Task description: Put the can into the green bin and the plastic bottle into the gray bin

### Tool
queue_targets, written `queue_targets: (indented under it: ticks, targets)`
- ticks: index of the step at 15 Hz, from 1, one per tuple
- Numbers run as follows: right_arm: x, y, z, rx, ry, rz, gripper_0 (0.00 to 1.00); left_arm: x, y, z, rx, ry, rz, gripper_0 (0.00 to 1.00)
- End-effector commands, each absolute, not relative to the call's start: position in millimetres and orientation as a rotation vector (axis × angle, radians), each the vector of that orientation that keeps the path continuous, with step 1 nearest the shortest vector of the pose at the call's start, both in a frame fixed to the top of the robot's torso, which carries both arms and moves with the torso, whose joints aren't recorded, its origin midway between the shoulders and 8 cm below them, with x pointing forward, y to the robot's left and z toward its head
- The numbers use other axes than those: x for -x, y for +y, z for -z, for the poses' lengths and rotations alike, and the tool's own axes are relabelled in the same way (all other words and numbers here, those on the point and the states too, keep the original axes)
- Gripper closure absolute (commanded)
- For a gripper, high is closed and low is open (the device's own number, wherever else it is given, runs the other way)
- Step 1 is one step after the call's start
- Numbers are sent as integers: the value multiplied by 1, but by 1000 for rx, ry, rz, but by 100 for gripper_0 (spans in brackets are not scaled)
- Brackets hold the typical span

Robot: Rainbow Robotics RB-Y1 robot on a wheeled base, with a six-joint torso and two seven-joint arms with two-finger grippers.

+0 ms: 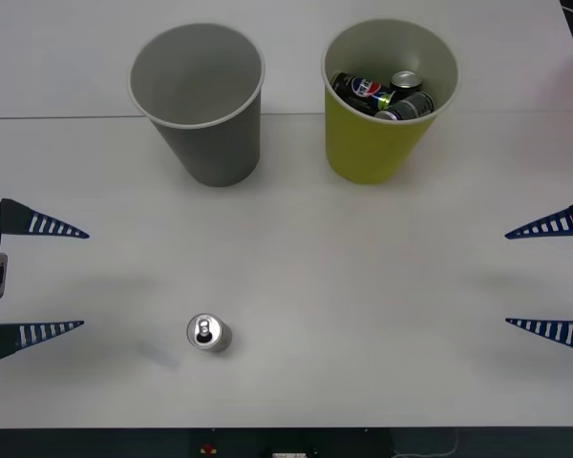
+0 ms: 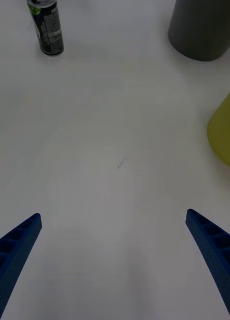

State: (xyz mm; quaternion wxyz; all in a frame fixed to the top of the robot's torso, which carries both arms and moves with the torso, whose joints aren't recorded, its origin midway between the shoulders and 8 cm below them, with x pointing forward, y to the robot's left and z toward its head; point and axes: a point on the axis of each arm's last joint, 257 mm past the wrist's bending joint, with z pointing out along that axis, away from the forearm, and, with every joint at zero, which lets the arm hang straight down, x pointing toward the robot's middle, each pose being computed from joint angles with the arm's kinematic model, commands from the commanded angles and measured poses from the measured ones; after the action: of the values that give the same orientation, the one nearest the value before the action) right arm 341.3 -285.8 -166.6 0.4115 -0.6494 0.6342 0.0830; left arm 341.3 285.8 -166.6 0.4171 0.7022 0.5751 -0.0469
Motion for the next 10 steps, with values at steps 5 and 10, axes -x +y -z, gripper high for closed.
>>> queue_targets:
  ticks: [5,10]
  targets:
    - [-341,-286,167,1634,1596,-209,0,-347,286,152,-1727,1413,98,0]
    - [-341,-286,167,1634,1596,-209,0,-344,291,165,-1713,1450,133,0]
